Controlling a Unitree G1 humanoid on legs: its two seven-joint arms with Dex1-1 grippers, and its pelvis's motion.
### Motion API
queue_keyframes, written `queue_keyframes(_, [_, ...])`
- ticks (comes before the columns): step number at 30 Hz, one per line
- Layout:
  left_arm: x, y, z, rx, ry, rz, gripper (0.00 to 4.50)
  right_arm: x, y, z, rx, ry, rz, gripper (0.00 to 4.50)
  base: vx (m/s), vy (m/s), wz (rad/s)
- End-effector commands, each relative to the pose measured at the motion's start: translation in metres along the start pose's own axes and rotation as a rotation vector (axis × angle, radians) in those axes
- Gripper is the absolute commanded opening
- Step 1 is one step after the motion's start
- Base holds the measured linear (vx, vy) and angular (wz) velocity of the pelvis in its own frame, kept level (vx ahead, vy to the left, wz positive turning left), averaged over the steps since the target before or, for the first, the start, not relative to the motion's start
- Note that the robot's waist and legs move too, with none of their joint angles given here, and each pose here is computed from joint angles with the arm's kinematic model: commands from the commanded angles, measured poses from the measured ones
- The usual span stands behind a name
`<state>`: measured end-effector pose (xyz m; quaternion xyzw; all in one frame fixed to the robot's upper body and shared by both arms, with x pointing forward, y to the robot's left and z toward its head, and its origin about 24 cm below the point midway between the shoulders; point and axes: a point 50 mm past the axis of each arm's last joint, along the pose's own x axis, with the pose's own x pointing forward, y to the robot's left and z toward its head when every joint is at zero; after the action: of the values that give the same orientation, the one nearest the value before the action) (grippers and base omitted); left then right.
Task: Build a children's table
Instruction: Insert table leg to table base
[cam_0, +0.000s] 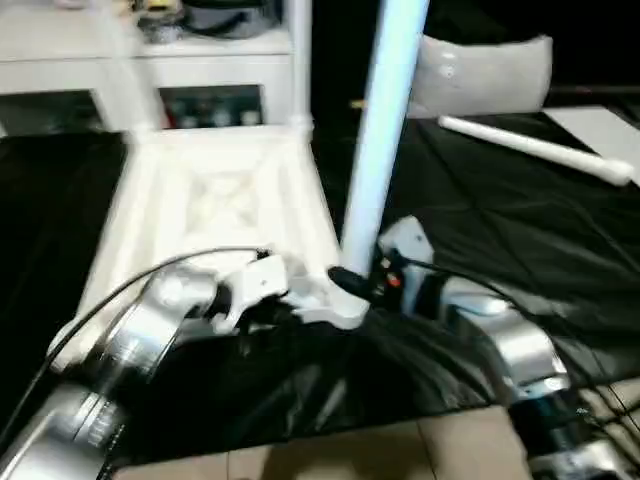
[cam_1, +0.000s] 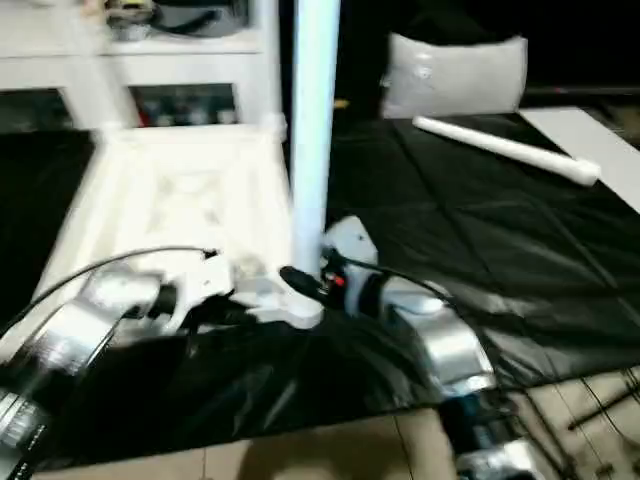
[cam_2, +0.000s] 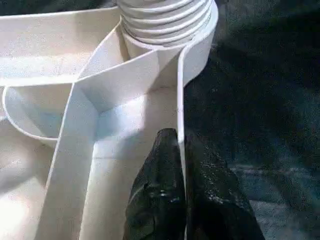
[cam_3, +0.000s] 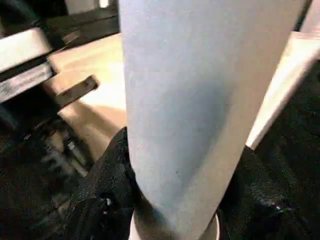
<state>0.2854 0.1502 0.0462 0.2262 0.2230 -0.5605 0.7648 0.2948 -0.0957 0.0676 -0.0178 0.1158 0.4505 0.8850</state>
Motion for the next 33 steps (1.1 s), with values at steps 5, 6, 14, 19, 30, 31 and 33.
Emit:
queue_keyframes(5, [0.017,-0.027,0.049,-0.007,-0.13,0.153,0.0,-0.002,-0.015,-0.054,0.149,0.267,-0.173,1.87,0.0,0.0,0.0])
queue_keyframes(6, [0.021,-0.027,0.053,-0.022,-0.136,0.182,0.0,-0.001,-0.015,-0.054,0.147,0.267,-0.173,1.87,0.0,0.0,0.0])
queue_keyframes(14, [0.032,-0.022,0.061,-0.022,-0.118,0.289,0.0,0.0,-0.017,-0.045,0.132,0.196,-0.197,1.87,0.0,0.0,0.0])
queue_keyframes(19, [0.019,-0.01,0.055,0.128,-0.112,0.295,0.0,-0.007,-0.033,-0.016,0.157,-0.056,-0.285,1.87,0.0,0.0,0.0])
queue_keyframes(30, [-0.009,0.013,0.04,0.065,-0.207,0.271,0.71,-0.032,-0.045,0.023,0.21,-0.382,-0.364,1.87,0.0,0.0,0.0])
queue_keyframes(31, [-0.013,0.016,0.045,0.04,-0.257,0.282,0.87,-0.033,-0.045,0.025,0.21,-0.392,-0.366,1.87,0.0,0.0,0.0])
queue_keyframes(33, [-0.016,0.019,0.052,0.003,-0.326,0.291,1.02,-0.033,-0.046,0.028,0.209,-0.404,-0.366,1.87,0.0,0.0,0.0])
